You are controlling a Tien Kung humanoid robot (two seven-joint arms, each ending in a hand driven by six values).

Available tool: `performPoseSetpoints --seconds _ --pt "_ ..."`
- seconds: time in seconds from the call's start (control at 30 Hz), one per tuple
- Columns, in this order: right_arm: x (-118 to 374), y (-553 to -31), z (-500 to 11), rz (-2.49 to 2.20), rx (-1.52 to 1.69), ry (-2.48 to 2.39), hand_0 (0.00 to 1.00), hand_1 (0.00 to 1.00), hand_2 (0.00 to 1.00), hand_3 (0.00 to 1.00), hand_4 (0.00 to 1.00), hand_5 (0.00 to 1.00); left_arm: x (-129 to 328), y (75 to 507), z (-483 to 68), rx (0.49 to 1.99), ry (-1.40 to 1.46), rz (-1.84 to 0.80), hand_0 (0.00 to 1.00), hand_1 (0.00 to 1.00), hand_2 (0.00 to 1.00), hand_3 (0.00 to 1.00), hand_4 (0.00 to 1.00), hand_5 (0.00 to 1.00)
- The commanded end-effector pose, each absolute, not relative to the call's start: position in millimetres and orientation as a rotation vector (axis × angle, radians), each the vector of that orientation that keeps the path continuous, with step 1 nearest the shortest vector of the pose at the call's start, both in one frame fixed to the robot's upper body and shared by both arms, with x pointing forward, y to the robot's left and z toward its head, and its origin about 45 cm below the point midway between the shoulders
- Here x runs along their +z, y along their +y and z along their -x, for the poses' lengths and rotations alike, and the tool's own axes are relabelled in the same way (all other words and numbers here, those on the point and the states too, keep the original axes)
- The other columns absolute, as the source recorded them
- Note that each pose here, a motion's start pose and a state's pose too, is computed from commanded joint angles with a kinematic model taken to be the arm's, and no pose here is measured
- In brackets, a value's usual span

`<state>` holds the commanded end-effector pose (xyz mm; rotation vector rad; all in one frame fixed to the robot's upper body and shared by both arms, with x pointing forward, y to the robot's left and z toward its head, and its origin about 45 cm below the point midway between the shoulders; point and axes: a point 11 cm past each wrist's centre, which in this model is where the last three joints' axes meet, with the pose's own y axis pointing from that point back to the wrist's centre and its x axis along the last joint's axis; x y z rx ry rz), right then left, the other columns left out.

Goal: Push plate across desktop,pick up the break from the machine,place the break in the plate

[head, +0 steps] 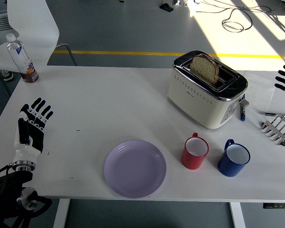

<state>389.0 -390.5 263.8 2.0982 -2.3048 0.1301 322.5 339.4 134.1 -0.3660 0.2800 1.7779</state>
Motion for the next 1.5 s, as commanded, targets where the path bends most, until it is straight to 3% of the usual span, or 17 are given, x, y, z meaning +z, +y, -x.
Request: performPoseSetpoints --seconds 0.17,0.2,0.37,0.4,0.47,0.57,0.6,0.77,0.8,0.97,1.0,1.5 --pt "301 -375 -418 -1.982 0.493 -2.098 0.844 0.811 0.851 0.848 0.717 0.391 139 357 -319 1.826 0.264 0.388 0.809 0.818 0.857 0.779 0.513 0.998" --pt "306 -369 -426 -1.947 0.555 -2.041 0.873 0.848 0.912 0.921 0.803 0.272 139 359 -317 1.833 0.263 0.389 0.816 0.815 0.856 0.778 0.514 0.998" --pt "331 -335 -457 -1.829 0.820 -1.807 0.873 0.848 0.912 0.921 0.803 0.272 137 360 -316 1.835 0.268 0.380 0.816 0.815 0.856 0.778 0.514 0.998" --pt "332 -328 -463 -1.810 0.853 -1.765 0.873 0.832 0.848 0.917 0.835 0.244 136 359 -315 1.836 0.270 0.378 0.818 0.814 0.855 0.777 0.515 0.998" --pt "339 -312 -476 -1.762 0.931 -1.674 0.873 0.832 0.848 0.917 0.835 0.244 135 359 -314 1.836 0.272 0.375 0.818 0.814 0.855 0.777 0.515 0.998" --pt "342 -290 -492 -1.745 0.961 -1.595 0.873 0.832 0.848 0.917 0.835 0.244 132 359 -313 1.838 0.277 0.368 0.818 0.814 0.855 0.777 0.515 0.998" --pt "342 -286 -496 -1.739 0.964 -1.580 0.828 0.793 0.781 0.894 0.835 0.240 132 360 -313 1.839 0.278 0.368 0.818 0.814 0.855 0.776 0.514 0.998" --pt "342 -265 -515 -1.691 0.982 -1.511 0.828 0.793 0.781 0.894 0.835 0.240 133 360 -314 1.842 0.277 0.370 0.818 0.814 0.855 0.776 0.514 0.998" --pt "340 -259 -519 -1.686 0.979 -1.491 0.782 0.730 0.708 0.839 0.840 0.232 133 359 -314 1.840 0.276 0.370 0.819 0.812 0.855 0.776 0.515 0.998" --pt "331 -245 -530 -1.685 0.927 -1.423 0.782 0.730 0.708 0.839 0.840 0.232 135 358 -317 1.836 0.273 0.374 0.819 0.812 0.855 0.776 0.515 0.998" --pt "330 -245 -531 -1.683 0.922 -1.420 0.758 0.691 0.663 0.808 0.854 0.246 135 358 -317 1.837 0.273 0.375 0.819 0.812 0.855 0.776 0.513 0.998" --pt "302 -222 -544 -1.580 0.849 -1.290 0.742 0.678 0.646 0.783 0.856 0.285 135 360 -317 1.845 0.271 0.373 0.818 0.807 0.855 0.775 0.509 0.998"
